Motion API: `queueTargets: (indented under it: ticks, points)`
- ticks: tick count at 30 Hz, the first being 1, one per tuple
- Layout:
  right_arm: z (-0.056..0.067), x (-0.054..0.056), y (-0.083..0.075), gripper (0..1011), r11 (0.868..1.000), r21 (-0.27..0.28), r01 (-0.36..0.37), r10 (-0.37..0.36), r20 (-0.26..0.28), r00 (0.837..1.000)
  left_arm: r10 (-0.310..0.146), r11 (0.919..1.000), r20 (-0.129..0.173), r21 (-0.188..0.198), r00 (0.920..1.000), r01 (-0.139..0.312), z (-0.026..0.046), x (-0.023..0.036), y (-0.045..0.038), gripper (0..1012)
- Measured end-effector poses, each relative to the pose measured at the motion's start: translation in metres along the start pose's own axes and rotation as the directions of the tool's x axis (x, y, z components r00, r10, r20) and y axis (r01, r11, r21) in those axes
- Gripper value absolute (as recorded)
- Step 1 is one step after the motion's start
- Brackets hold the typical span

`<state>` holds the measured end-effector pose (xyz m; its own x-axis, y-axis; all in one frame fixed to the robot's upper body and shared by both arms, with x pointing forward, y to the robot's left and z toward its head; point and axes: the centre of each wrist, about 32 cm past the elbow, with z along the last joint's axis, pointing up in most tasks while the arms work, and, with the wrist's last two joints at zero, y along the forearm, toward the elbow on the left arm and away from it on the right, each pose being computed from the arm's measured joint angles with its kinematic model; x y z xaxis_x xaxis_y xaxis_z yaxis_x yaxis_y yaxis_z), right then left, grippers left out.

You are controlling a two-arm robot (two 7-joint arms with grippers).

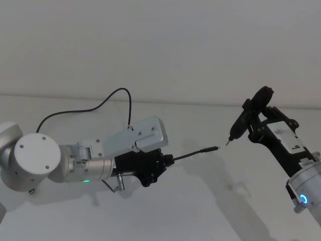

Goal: Pick up the data cable with the one hand.

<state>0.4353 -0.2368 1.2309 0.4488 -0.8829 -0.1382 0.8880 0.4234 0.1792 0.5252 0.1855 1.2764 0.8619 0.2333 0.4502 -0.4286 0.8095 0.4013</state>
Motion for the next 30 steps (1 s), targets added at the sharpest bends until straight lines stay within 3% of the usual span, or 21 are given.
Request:
queueTargets:
  ticks: [14, 30]
  points:
    - [-0.009, 0.002, 0.009, 268, 1.000, -0.022, -0.012, 0.012, -0.010, 1.000, -0.004, 1.0000, 0.009, -0.004, 1.0000, 0.004, 0.0008, 0.0001, 0.0010, 34]
    - [-0.011, -0.001, 0.014, 268, 0.999, -0.027, -0.022, 0.022, -0.006, 1.000, -0.005, 1.0000, 0.012, -0.006, 0.9999, 0.005, 0.0011, 0.0001, 0.0014, 35]
